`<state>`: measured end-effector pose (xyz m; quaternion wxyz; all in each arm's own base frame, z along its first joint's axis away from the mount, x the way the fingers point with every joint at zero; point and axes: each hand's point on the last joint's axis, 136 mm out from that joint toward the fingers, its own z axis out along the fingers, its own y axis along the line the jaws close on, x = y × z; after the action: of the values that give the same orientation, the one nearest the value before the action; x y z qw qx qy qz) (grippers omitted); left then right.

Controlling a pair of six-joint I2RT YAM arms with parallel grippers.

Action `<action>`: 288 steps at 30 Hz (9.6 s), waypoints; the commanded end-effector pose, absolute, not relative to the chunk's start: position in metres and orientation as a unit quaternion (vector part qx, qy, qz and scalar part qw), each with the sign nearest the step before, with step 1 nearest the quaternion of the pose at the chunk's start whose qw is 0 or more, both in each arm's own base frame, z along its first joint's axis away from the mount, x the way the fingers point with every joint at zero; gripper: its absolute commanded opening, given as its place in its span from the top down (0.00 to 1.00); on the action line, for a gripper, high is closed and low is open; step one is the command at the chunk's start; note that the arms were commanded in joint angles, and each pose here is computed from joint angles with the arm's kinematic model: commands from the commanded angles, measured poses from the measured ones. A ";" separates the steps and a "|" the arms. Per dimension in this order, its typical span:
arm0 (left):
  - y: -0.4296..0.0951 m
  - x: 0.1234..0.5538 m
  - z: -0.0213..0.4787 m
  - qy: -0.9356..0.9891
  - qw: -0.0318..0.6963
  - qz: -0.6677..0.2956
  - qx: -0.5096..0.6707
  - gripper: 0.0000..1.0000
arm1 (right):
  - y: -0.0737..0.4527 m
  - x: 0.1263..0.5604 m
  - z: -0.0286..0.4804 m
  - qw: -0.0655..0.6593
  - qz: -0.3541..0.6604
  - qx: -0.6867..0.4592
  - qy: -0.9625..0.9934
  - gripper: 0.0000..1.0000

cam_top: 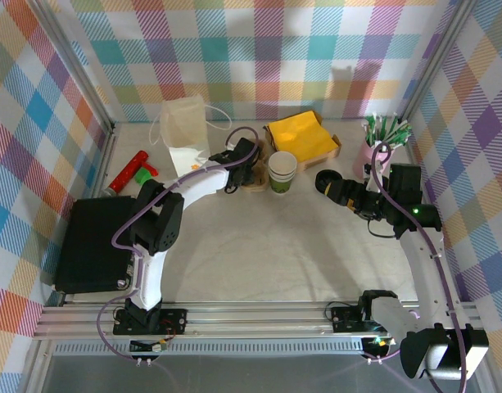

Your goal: Pack the takeout coffee

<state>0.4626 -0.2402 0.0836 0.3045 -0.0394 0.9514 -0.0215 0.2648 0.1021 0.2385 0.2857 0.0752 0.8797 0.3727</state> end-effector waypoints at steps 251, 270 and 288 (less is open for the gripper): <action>-0.281 0.208 0.279 0.878 0.210 -0.317 0.292 1.00 | 0.243 0.120 0.415 0.241 0.383 -0.389 0.803 0.57; -0.287 0.212 0.262 0.868 0.208 -0.307 0.329 1.00 | 0.254 0.157 0.329 0.163 0.395 -0.336 0.839 0.57; -0.294 0.199 0.251 0.847 0.176 -0.318 0.389 1.00 | 0.237 0.186 0.282 0.161 0.311 -0.298 0.888 0.57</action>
<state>0.2077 -0.2917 0.2578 0.1968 0.3662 0.8536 -0.3141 0.1776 0.2377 0.2818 0.1466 -0.3005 0.8879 0.3159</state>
